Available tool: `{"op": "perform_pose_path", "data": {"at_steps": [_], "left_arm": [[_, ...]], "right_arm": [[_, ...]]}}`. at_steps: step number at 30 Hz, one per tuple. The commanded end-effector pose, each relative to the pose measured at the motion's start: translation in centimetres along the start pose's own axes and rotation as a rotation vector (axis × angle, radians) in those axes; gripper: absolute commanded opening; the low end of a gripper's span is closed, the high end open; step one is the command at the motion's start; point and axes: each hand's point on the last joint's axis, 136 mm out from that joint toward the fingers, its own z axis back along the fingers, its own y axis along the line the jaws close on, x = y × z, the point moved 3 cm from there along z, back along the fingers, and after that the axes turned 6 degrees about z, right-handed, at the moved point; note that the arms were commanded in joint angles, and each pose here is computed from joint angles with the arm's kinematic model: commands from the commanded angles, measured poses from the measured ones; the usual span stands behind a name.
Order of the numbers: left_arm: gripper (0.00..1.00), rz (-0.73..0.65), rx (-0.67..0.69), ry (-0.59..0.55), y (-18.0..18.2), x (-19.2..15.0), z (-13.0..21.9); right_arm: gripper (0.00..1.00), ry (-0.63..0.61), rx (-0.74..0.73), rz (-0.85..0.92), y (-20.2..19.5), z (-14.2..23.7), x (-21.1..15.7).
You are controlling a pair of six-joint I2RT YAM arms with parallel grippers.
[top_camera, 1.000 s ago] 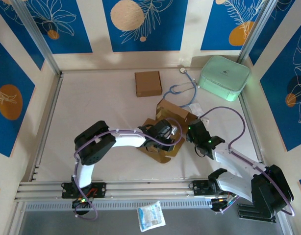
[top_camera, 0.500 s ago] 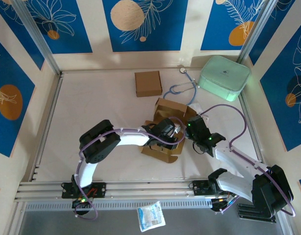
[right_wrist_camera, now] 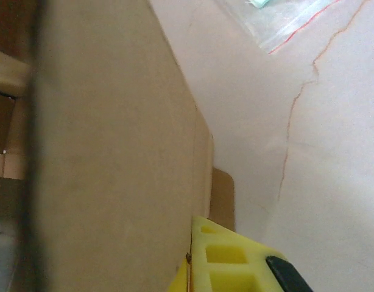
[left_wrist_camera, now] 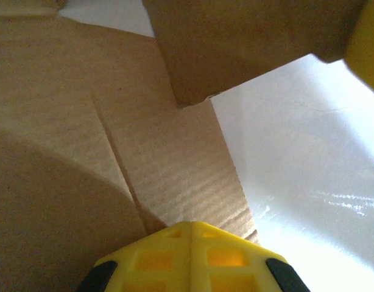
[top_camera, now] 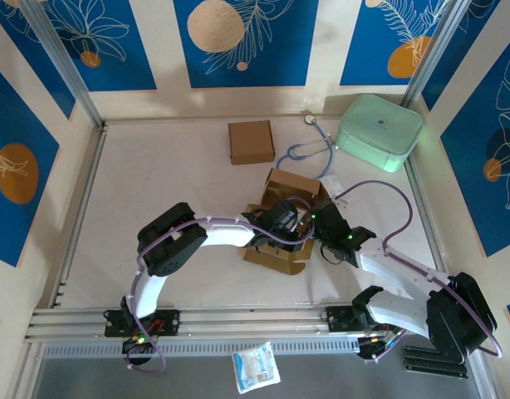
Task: Fold the paper box
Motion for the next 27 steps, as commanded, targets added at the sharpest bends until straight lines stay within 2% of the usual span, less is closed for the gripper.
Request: {"op": "perform_pose_path", "data": {"at_steps": [1,4,10,15,18,23,27], "left_arm": [[0.00,0.016,-0.011,-0.012,0.1,0.3,0.1],[0.01,0.003,-0.018,-0.038,-0.4,0.8,1.0],[0.20,-0.002,-0.010,-0.102,-0.8,1.4,3.3],[0.25,0.005,0.034,-0.176,-0.4,1.7,5.9],[0.25,0.017,0.067,-0.262,-0.5,2.5,8.9],[0.27,0.060,0.175,-0.468,-0.6,5.3,16.4],[0.29,0.079,0.230,-0.501,0.0,8.3,20.1]], "right_arm": [[0.08,0.023,-0.056,0.000,-1.0,-0.6,-1.3],[0.07,0.035,-0.082,0.019,-1.5,-0.9,-1.8],[0.07,0.025,-0.089,0.021,-1.8,-0.7,-1.7],[0.07,0.017,-0.092,0.028,-1.8,-0.7,-1.4],[0.07,0.016,-0.090,0.029,-1.7,-0.7,-1.4],[0.07,0.016,-0.087,0.036,-1.5,-0.7,-1.3],[0.07,0.016,-0.087,0.038,-1.4,-0.7,-1.3]]}}
